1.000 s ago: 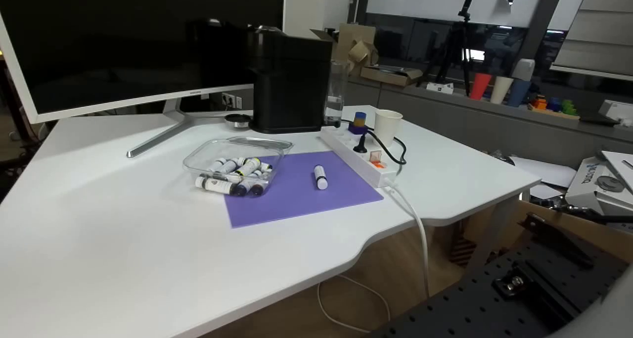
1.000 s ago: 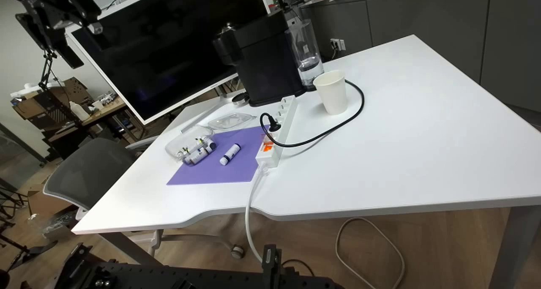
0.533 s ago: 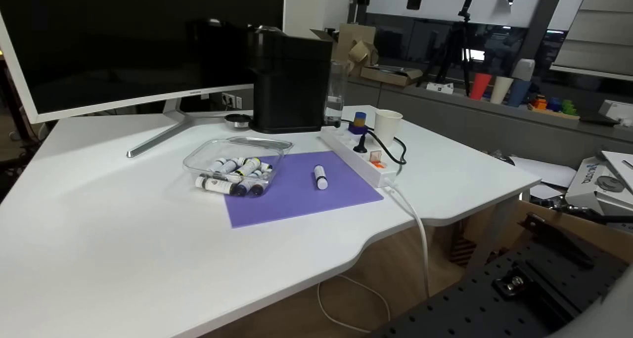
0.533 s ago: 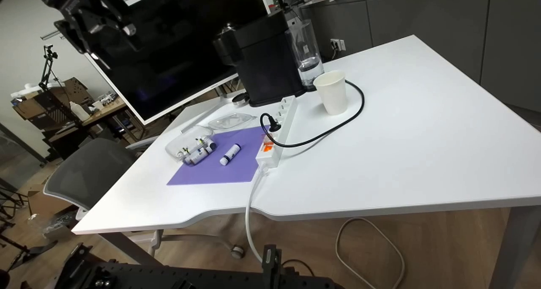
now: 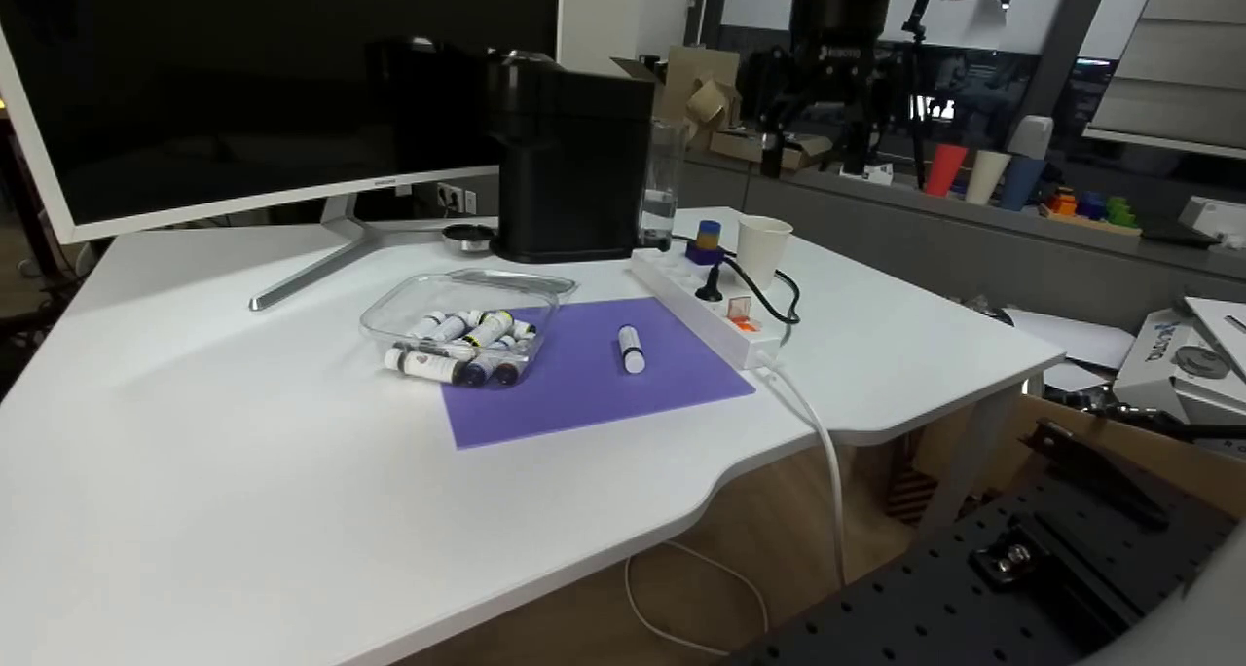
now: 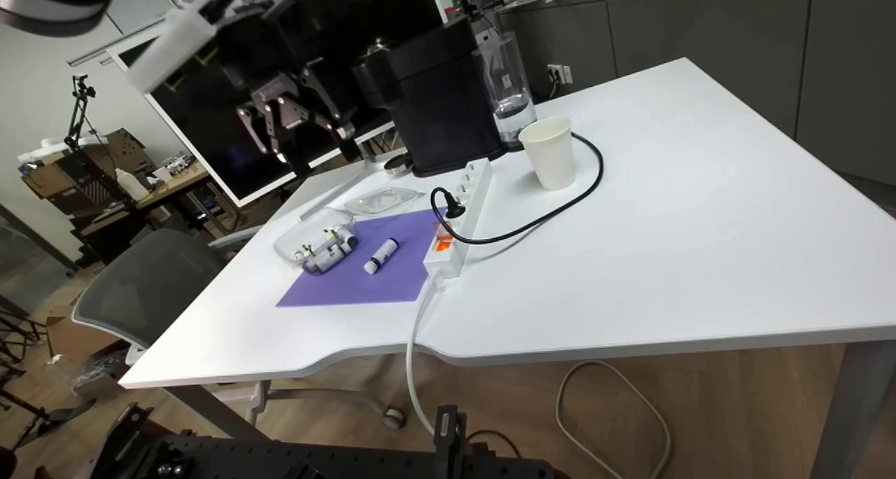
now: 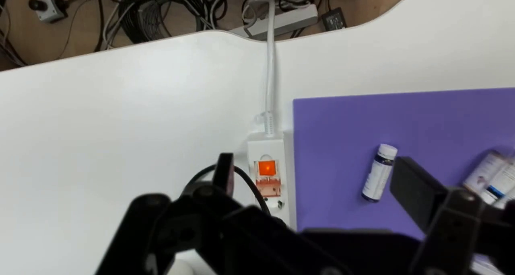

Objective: Turn off the extension cable

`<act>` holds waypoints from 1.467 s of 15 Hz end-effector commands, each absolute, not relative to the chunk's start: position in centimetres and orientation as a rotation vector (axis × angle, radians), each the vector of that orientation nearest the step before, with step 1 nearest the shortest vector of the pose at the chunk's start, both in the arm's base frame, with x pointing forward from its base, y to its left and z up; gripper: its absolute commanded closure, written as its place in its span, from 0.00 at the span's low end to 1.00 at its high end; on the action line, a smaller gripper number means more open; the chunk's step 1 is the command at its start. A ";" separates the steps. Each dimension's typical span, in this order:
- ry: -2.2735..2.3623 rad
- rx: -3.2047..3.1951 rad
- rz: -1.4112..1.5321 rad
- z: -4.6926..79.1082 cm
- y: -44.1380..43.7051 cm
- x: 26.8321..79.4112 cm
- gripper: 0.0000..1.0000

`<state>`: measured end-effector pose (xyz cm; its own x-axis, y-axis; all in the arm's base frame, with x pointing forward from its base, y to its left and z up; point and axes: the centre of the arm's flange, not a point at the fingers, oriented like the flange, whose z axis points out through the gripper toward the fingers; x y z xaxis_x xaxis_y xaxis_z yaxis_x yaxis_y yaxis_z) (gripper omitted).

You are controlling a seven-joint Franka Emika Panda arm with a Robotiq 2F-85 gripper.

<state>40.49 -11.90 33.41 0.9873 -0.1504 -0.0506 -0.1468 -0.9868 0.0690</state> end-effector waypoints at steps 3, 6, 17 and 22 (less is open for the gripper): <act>-0.272 3.056 -0.237 27.7 -15.4 44.3 0.00; -0.239 3.061 -0.243 27.1 -14.8 43.0 0.00; -0.148 3.103 -0.207 20.5 -16.2 46.2 0.40; 0.081 3.068 -0.173 18.5 -16.1 47.7 0.74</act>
